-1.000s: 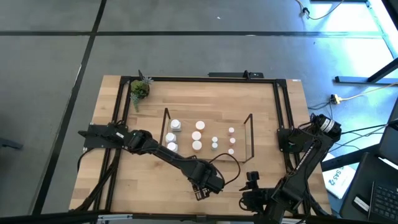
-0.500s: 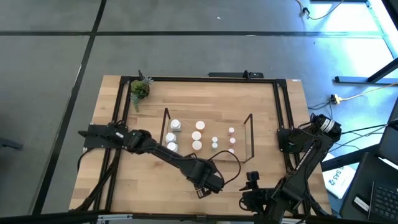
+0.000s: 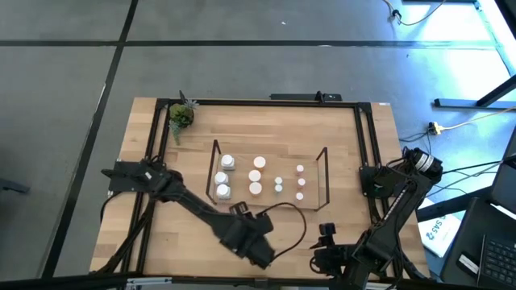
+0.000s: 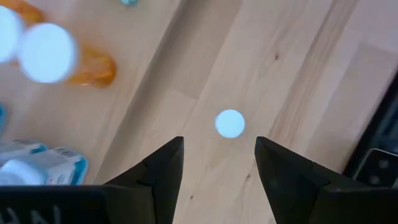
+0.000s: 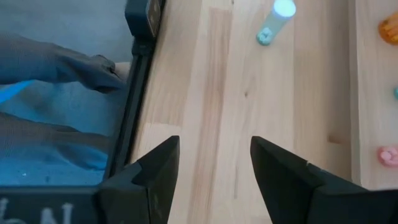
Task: Pick and place medicine bottles onto shelf by color
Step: Put the light blue pill bottle on the shelf aligned with the other light blue pill bottle
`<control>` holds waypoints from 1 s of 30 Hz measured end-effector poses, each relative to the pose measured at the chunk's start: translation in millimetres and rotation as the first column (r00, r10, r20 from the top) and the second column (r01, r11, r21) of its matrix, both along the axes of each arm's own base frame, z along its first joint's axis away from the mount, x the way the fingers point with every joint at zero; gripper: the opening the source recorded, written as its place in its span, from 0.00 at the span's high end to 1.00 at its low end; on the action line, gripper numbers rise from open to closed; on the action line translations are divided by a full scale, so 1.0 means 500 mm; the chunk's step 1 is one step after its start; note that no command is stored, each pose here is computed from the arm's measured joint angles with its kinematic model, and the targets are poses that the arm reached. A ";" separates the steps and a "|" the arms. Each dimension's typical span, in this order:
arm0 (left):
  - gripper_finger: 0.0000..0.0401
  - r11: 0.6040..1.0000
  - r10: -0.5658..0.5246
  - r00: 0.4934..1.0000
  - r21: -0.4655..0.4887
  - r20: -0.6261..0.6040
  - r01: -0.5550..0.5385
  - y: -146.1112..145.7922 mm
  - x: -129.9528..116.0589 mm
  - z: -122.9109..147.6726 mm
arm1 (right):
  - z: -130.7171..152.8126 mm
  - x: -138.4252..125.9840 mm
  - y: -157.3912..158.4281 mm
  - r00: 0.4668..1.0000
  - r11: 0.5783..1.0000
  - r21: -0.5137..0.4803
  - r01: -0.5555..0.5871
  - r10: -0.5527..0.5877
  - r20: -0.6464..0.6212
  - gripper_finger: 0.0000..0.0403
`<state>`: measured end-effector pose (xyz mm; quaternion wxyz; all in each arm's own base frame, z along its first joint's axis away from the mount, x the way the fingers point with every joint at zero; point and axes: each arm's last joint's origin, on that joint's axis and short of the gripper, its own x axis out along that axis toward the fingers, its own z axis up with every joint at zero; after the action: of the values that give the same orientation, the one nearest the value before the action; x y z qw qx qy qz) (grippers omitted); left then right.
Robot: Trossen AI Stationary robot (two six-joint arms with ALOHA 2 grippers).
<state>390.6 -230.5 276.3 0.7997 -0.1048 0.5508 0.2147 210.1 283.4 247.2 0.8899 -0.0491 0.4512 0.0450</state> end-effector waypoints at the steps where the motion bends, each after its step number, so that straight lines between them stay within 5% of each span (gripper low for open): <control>1: 0.52 1.000 -0.001 1.000 0.011 0.019 0.001 -0.008 -0.010 0.010 | 0.001 0.001 0.001 1.000 1.000 0.008 0.000 0.000 0.005 0.50; 10: 0.52 0.997 -0.040 0.991 0.068 0.125 0.032 -0.093 -0.082 0.033 | 0.001 0.001 0.003 1.000 1.000 0.024 -0.007 0.007 -0.001 0.50; 22: 0.52 0.994 0.037 0.960 0.089 0.276 -0.064 -0.167 -0.149 0.024 | 0.002 0.002 0.004 1.000 1.000 0.027 -0.008 0.007 0.005 0.50; 30: 0.52 0.993 0.049 0.947 0.083 0.318 -0.080 -0.186 -0.168 0.026 | 0.011 0.022 0.006 0.993 0.999 -0.002 -0.035 0.035 0.113 0.50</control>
<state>306.5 -323.6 289.1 0.8740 -0.1175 0.4016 0.2472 221.1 286.5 252.8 0.9131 -0.0594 0.3992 0.0579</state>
